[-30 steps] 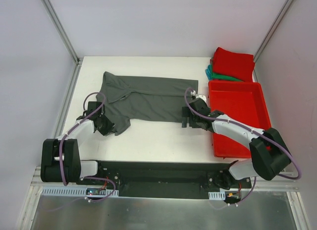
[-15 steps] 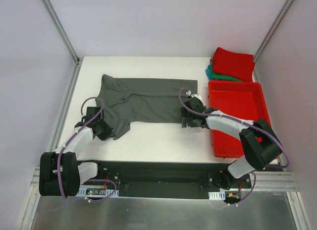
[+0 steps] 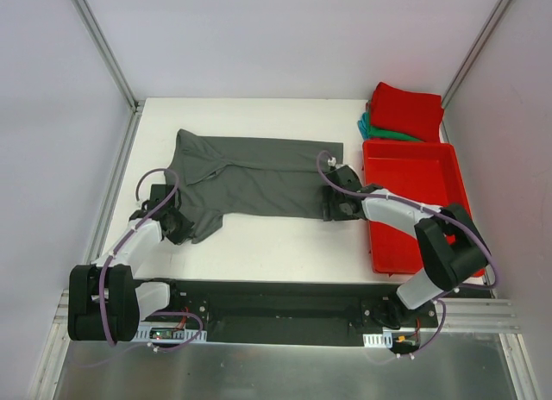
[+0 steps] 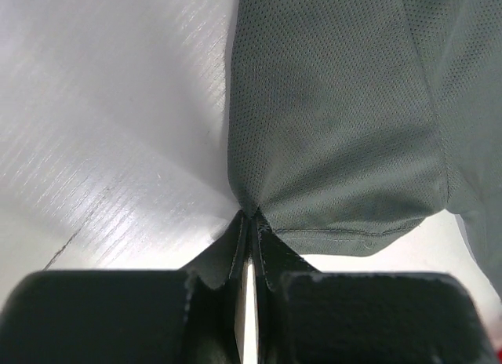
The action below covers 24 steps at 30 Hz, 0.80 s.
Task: Fold and stack the t-shirts
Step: Grap the side of the flattened tshirt closest away from the robot with both arms
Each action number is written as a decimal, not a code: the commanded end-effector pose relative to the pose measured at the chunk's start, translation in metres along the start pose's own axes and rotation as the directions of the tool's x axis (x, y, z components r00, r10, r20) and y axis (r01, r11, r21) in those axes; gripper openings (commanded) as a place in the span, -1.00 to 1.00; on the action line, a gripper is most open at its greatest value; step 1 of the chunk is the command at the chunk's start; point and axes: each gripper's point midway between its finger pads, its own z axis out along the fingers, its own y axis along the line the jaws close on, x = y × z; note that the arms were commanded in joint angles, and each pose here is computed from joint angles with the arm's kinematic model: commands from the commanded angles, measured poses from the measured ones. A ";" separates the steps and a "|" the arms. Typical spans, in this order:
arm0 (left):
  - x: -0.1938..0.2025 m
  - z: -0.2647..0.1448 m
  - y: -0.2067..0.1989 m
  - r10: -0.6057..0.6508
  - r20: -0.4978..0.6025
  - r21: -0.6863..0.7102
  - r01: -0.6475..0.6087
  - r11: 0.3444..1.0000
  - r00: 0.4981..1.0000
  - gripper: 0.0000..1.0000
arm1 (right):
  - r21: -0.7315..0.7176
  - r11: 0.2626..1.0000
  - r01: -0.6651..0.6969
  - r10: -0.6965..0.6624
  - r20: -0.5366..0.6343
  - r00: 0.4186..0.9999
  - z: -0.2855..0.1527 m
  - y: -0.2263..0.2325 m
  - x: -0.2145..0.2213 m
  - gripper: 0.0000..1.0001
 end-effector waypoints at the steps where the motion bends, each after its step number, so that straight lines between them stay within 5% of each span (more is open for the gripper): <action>1: -0.006 -0.007 0.002 -0.012 0.026 -0.033 0.013 0.999 1.000 -1.00 | -0.044 0.999 0.003 -0.004 -0.027 1.000 0.004 0.008 0.007 0.10; 11: 0.000 -0.023 0.022 -0.111 0.075 -0.076 0.116 0.990 0.991 -1.00 | -0.192 0.981 -0.027 0.011 -0.086 0.996 -0.019 0.029 0.040 -0.79; 24: 0.027 -0.056 0.043 -0.214 0.125 0.055 0.209 0.976 0.969 -1.00 | -0.369 0.929 -0.005 -0.060 -0.166 0.984 -0.080 0.046 0.105 -0.87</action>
